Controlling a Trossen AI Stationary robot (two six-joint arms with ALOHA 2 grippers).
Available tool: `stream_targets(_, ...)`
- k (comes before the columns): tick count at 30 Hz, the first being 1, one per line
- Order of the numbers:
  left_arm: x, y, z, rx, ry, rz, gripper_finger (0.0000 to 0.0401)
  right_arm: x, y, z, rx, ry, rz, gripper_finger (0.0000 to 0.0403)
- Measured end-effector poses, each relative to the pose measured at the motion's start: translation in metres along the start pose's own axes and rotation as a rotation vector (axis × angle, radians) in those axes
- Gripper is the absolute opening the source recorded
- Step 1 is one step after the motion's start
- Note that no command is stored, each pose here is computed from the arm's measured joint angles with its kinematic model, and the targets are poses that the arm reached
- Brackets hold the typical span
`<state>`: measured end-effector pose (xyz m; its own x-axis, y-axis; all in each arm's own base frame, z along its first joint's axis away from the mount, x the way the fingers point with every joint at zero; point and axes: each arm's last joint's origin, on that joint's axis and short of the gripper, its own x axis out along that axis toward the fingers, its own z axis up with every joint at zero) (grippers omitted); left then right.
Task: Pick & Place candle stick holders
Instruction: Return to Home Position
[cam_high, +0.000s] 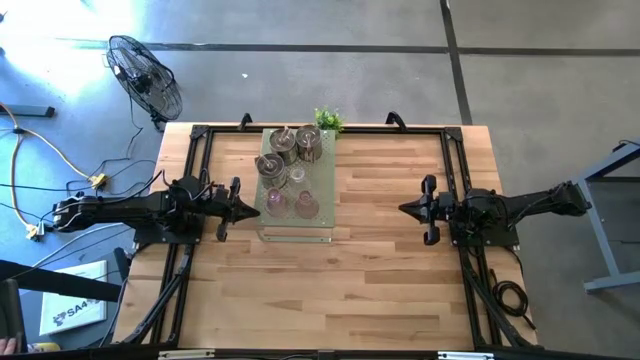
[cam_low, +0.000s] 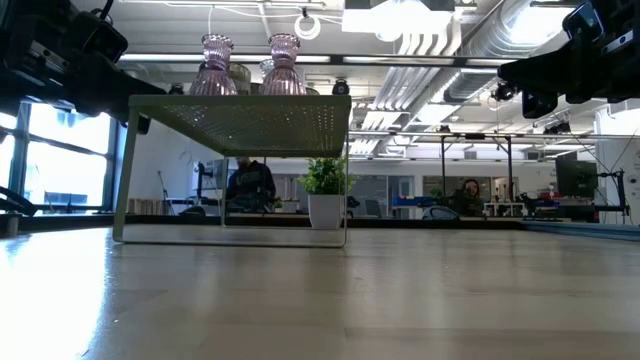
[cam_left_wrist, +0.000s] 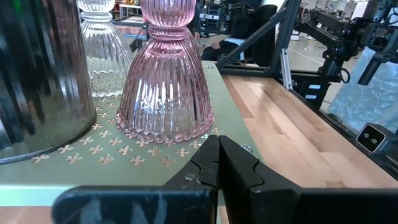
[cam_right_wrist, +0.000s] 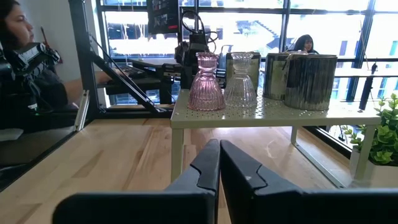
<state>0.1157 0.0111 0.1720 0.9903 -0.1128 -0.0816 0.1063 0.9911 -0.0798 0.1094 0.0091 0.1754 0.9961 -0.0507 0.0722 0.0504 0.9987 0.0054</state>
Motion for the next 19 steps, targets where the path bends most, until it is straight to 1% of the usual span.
stream_targets(19,0.0,0.0,0.0,0.0,0.0,0.0,0.0,0.0,0.0,0.0,0.0,0.0,0.0,0.0007)
